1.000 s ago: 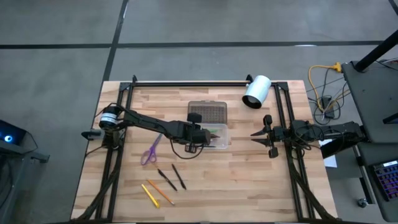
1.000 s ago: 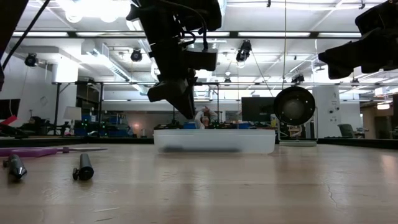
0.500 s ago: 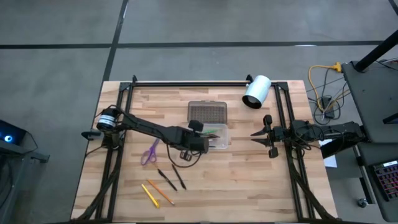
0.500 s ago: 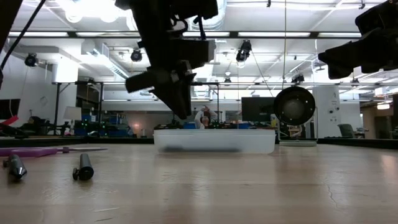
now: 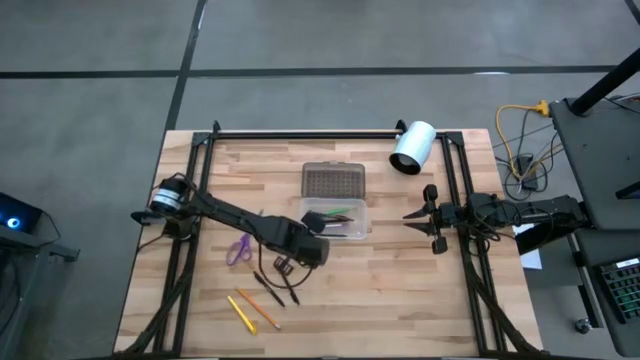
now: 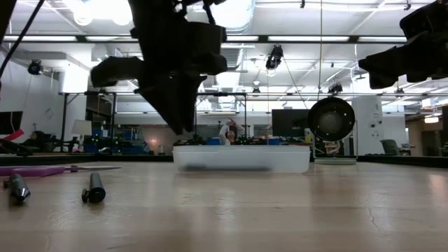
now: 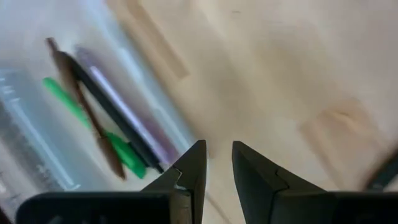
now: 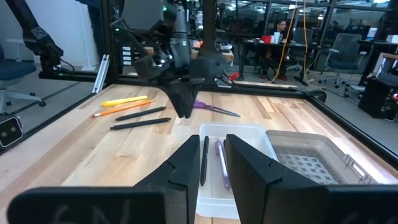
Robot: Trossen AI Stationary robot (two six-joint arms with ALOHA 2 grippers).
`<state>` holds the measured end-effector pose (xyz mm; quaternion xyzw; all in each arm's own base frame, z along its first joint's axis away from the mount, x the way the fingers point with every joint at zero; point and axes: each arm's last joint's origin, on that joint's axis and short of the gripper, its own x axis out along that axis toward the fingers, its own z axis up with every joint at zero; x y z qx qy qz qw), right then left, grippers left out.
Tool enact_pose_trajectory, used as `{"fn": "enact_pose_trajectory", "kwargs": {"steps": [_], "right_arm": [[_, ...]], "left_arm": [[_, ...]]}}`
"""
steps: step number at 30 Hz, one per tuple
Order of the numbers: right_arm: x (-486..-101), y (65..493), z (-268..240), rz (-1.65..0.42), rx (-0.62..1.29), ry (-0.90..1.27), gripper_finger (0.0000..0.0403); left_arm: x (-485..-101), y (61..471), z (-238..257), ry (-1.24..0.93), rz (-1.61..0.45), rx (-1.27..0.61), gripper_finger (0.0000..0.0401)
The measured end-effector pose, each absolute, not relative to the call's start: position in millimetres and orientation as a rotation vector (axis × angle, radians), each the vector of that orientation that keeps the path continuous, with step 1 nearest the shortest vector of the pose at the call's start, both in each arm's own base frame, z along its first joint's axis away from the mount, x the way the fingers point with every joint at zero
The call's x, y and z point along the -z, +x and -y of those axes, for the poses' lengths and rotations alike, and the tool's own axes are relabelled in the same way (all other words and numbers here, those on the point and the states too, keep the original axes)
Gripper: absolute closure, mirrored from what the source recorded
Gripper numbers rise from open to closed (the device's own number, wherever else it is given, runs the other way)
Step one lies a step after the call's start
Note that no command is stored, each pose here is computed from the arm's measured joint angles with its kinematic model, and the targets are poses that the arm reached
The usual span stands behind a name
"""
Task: Pick & place school supplies into a supply box
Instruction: Put the black pen into the white and black supply box
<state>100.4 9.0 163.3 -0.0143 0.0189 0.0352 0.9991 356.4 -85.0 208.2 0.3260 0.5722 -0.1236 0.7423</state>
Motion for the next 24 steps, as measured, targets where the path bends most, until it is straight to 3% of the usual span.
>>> {"fn": "enact_pose_trajectory", "kwargs": {"steps": [15, 24], "right_arm": [[-163.3, 100.4, -9.0, -0.038, -0.070, -0.029, 0.0324], [-163.3, 100.4, -9.1, -0.038, -0.070, -0.029, 0.0335]], "left_arm": [[-208.0, 342.3, 114.7, 0.673, -1.250, 0.660, 0.0339], [-206.3, 335.5, 127.9, 0.719, -1.244, 0.734, 0.0339]]}}
